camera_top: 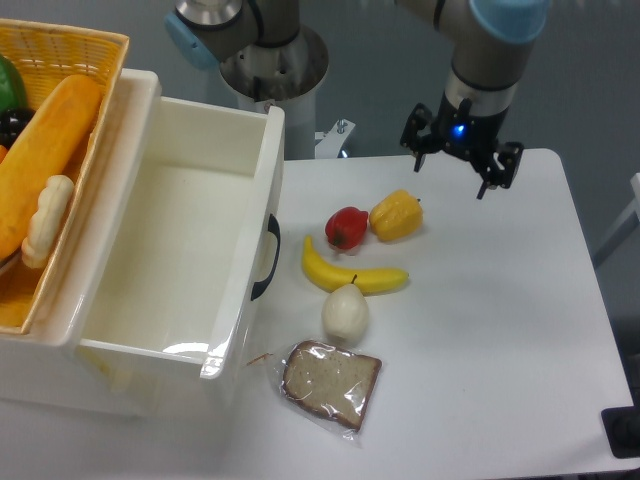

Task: Pick up the pear
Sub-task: 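Move the open gripper down toward the fruit group, then lower the gripper over the pale pear beside the banana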

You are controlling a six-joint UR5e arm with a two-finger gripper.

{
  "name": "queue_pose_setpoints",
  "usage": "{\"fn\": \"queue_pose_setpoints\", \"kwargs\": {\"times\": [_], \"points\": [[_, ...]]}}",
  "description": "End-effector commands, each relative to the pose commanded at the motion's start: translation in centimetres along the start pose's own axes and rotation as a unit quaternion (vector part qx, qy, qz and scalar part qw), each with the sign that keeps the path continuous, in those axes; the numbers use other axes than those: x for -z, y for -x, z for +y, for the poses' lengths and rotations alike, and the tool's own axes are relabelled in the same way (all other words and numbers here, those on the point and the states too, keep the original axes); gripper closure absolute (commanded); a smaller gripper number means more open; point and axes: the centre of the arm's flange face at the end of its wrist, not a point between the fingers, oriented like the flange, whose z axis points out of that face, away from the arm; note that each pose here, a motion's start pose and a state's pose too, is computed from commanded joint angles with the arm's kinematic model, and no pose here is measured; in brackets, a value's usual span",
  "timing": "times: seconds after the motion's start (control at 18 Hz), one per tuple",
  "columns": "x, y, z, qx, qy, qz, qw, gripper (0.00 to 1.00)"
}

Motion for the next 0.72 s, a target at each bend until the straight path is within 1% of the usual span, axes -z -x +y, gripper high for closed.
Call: {"fn": "queue_pose_setpoints", "kwargs": {"times": [0.11,0.22,0.39,0.5,0.61,0.72], "points": [[-1.1,-0.4,-1.2,0.040,-0.006,0.015,0.9991,0.00],[-2.4,-0.7,-2.3,0.073,0.000,0.026,0.9970,0.00],[-4.6,-1.1,-3.8,0.139,0.014,0.039,0.9894,0.00],[-5.9,-1.4,-5.1,0.163,0.012,0.035,0.9860,0.00],[-7.6,-1.3,-6.1,0.175,0.011,0.036,0.9839,0.00],[-9.0,-1.8,-7.5,0.169,0.012,0.043,0.9845,0.00]]}}
